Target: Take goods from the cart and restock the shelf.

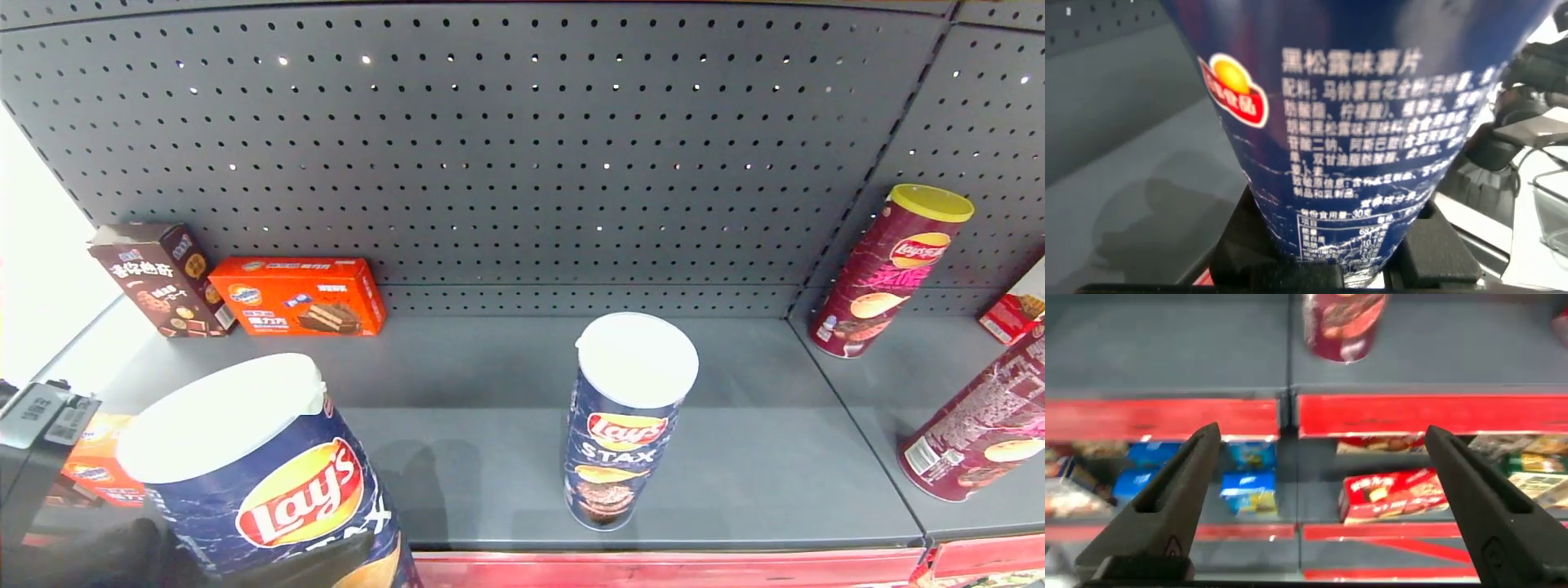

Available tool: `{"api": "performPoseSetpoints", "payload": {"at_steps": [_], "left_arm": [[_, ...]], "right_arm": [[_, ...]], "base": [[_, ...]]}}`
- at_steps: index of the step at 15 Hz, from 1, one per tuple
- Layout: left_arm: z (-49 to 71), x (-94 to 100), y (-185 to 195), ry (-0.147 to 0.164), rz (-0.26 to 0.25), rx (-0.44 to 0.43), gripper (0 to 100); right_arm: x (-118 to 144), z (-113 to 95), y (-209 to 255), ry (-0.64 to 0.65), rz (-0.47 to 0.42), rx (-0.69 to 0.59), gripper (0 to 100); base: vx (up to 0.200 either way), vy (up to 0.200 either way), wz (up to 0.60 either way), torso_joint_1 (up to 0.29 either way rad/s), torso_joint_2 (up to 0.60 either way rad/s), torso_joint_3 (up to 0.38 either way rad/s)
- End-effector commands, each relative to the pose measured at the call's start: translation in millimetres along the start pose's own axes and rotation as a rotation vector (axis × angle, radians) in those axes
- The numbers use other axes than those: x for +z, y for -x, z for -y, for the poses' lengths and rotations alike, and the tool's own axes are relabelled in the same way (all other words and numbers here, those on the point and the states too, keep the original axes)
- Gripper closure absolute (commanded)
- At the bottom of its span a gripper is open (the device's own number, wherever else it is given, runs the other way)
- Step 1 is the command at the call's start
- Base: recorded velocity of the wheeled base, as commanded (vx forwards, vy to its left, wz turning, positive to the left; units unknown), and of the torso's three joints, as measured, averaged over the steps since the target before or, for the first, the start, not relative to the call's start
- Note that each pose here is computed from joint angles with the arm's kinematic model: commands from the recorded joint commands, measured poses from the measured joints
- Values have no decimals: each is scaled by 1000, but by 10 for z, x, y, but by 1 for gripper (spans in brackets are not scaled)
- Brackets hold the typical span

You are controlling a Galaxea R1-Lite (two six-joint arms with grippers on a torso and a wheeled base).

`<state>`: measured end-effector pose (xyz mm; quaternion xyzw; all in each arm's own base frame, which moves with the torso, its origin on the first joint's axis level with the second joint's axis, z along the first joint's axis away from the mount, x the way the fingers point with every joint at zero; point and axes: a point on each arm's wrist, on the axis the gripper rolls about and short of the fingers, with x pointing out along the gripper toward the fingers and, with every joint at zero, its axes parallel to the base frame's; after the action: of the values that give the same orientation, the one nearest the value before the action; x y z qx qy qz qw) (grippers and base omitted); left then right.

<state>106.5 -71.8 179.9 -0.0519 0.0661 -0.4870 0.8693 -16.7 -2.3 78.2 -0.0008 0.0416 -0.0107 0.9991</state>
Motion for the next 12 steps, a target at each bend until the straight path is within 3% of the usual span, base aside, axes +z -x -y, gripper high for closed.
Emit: {"api": "performPoseSetpoints", "payload": {"at_steps": [1, 3, 7, 9, 11, 12], "left_arm": [[33, 71, 39, -22, 40, -7, 100], [28, 187, -15, -38, 63, -18, 100], [-23, 300, -137, -46, 69, -20, 100], [-72, 394, -259, -72, 76, 0, 100], [-91, 410, -318, -75, 70, -4, 100], [-218, 519, -510, -87, 68, 16, 100]], "right_arm": [[-34, -8, 59, -6, 82, -44, 0], [-33, -8, 57, -6, 79, -44, 0], [-33, -8, 57, -6, 79, -44, 0], [-33, -8, 57, -6, 79, -44, 0], [-33, -8, 57, -6, 79, -44, 0], [-33, -8, 57, -6, 79, -44, 0]], "base": [[0, 0, 0, 0, 0, 0], [0, 0, 0, 0, 0, 0], [0, 0, 0, 0, 0, 0], [0, 0, 0, 0, 0, 0], [0, 0, 0, 0, 0, 0], [0, 0, 0, 0, 0, 0]]}}
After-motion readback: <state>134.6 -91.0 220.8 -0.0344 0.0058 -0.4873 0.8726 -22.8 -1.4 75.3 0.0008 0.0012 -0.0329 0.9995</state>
